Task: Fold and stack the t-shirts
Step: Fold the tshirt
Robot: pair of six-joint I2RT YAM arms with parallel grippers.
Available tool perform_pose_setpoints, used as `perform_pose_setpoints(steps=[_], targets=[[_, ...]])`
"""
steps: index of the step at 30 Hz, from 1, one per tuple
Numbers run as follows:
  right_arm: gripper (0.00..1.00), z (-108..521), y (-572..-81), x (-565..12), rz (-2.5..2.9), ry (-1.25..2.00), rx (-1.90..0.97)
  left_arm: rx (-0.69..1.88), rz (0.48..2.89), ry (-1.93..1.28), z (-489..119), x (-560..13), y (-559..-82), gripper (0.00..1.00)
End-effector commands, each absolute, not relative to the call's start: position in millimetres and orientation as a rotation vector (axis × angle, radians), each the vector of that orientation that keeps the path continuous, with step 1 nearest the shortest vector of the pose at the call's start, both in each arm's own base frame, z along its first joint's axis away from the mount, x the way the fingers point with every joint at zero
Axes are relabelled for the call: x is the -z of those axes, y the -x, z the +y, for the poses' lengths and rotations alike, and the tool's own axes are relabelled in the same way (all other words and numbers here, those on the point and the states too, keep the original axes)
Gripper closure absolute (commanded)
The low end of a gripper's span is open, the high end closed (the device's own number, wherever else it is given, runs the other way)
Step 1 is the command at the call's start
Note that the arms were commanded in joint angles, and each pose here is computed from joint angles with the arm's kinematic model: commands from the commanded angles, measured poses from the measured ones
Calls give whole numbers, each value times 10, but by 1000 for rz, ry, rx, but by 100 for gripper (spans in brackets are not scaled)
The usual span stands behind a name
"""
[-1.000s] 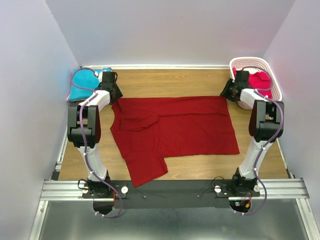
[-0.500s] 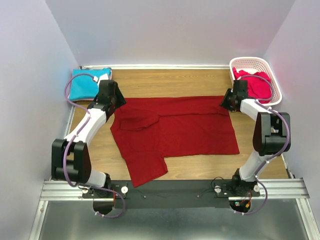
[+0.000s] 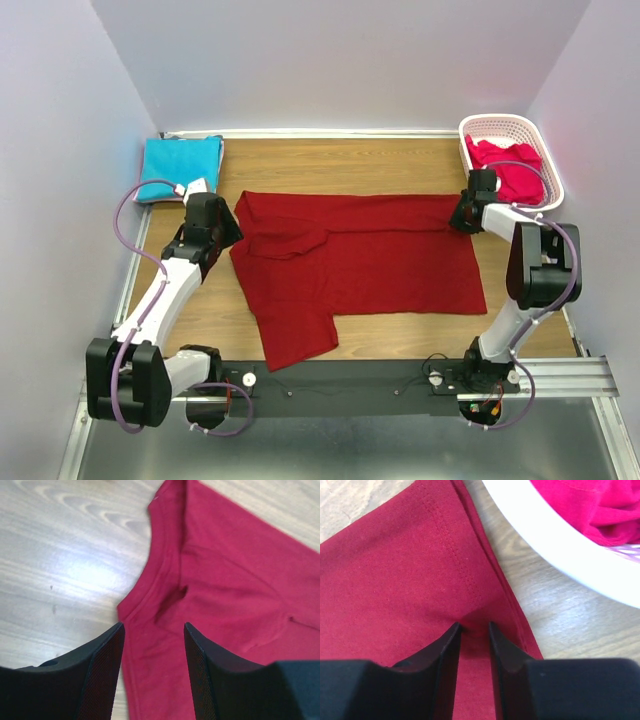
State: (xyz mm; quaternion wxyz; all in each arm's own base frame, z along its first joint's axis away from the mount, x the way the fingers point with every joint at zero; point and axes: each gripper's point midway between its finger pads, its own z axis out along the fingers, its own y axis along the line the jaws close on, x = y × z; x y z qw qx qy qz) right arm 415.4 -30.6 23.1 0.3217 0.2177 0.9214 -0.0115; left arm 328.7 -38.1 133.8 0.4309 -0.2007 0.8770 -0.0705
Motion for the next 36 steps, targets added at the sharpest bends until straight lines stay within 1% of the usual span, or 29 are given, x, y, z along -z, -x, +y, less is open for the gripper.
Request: perform_pose_setpoints(steps=[1,4,7,8,10,11,12,14,15,17,20,27,31,36], targets=[[61,-367,-4059,-327,2433,-522,69,129,2204,498,-308,-1290,-3209,41],[56,-95,-4123,-527,2412,-428,-52,174,2205,475,-376,-1310,-3222,41],[55,399,-4167,-780,2381,-258,-159,235,2238,436,-491,-1230,-3226,40],[55,788,-4133,-849,2382,-134,-262,247,2251,426,-522,-1189,-3222,39],[54,1220,-4100,-1010,2352,46,-345,271,2280,402,-592,-1100,-3241,37],[53,1605,-3998,-1054,2336,206,-377,270,2301,384,-617,-1027,-3243,36],[52,1799,-3949,-1090,2319,285,-386,270,2306,374,-628,-1005,-3254,34],[50,2158,-3898,-1145,2278,431,-382,267,2309,353,-650,-972,-3295,33],[48,2470,-3754,-1143,2244,576,-384,263,2321,349,-657,-924,-3313,32],[46,2885,-3616,-1107,2197,739,-369,261,2320,337,-665,-891,-3366,32],[45,3309,-3514,-1042,2129,912,-343,262,2350,319,-697,-795,-3426,32],[46,3824,-3418,-746,2056,1121,-274,243,2407,273,-748,-647,-3597,40],[46,3919,-3433,-565,2048,1172,-217,242,2431,260,-780,-548,-3647,44],[46,3944,-3505,-450,2037,1189,-126,281,2452,244,-844,-497,-3640,45]])
